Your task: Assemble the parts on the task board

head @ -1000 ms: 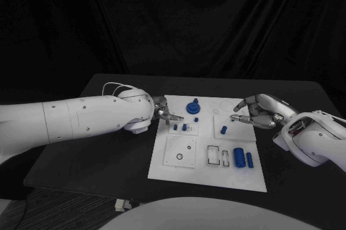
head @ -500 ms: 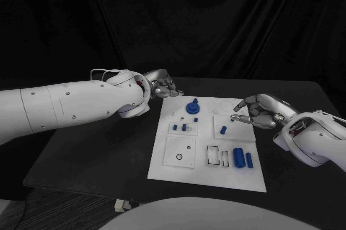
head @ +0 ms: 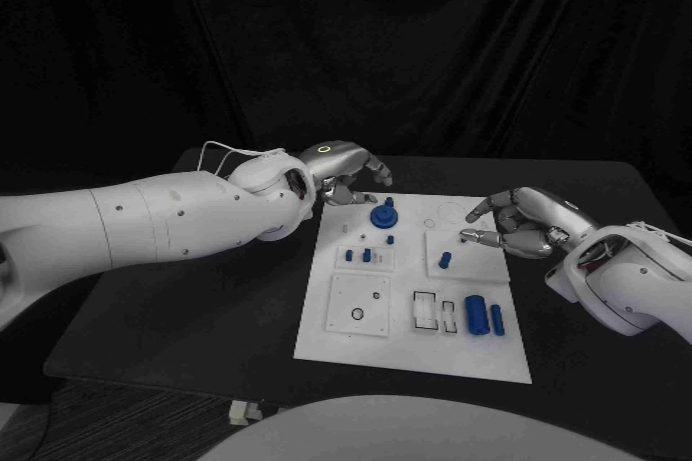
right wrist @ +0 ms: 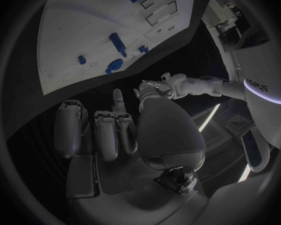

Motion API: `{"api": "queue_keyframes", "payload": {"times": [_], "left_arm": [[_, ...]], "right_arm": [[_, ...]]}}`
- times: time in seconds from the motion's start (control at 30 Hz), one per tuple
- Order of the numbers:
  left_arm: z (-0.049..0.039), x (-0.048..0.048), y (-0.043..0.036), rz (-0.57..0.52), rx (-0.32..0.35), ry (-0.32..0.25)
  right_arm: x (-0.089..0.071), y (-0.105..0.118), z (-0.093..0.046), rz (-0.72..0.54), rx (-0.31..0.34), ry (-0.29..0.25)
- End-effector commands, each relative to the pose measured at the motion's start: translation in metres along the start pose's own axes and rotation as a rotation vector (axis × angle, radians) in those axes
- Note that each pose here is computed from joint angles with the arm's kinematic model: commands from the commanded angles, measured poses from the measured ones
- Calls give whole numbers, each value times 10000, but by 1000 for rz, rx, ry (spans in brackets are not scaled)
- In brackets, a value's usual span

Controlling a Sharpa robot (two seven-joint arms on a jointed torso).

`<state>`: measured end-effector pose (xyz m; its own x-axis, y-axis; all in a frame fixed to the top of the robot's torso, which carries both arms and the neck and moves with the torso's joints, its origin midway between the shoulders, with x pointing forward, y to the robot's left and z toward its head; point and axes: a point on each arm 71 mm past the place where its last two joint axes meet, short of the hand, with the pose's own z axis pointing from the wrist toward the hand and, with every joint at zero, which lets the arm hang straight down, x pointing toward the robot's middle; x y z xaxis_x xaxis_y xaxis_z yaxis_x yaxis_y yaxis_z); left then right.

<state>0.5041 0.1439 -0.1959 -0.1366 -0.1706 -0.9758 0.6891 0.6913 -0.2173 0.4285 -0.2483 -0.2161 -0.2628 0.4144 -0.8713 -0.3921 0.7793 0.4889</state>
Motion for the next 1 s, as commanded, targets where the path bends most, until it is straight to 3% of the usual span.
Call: {"api": "queue_keyframes", "payload": {"times": [0.03, 0.27, 0.47, 1.0], "left_arm": [[38, 69, -168, 201, 225, -3], [187, 229, -260, 231, 249, 66], [254, 292, -341, 231, 262, 85], [287, 506, -412, 203, 258, 161]], "right_arm": [[-10, 24, -18, 5, -15, -23], [-11, 58, -34, 9, -28, -29], [-9, 70, -40, 11, -31, -28], [-6, 85, -38, 13, -39, -30]]}}
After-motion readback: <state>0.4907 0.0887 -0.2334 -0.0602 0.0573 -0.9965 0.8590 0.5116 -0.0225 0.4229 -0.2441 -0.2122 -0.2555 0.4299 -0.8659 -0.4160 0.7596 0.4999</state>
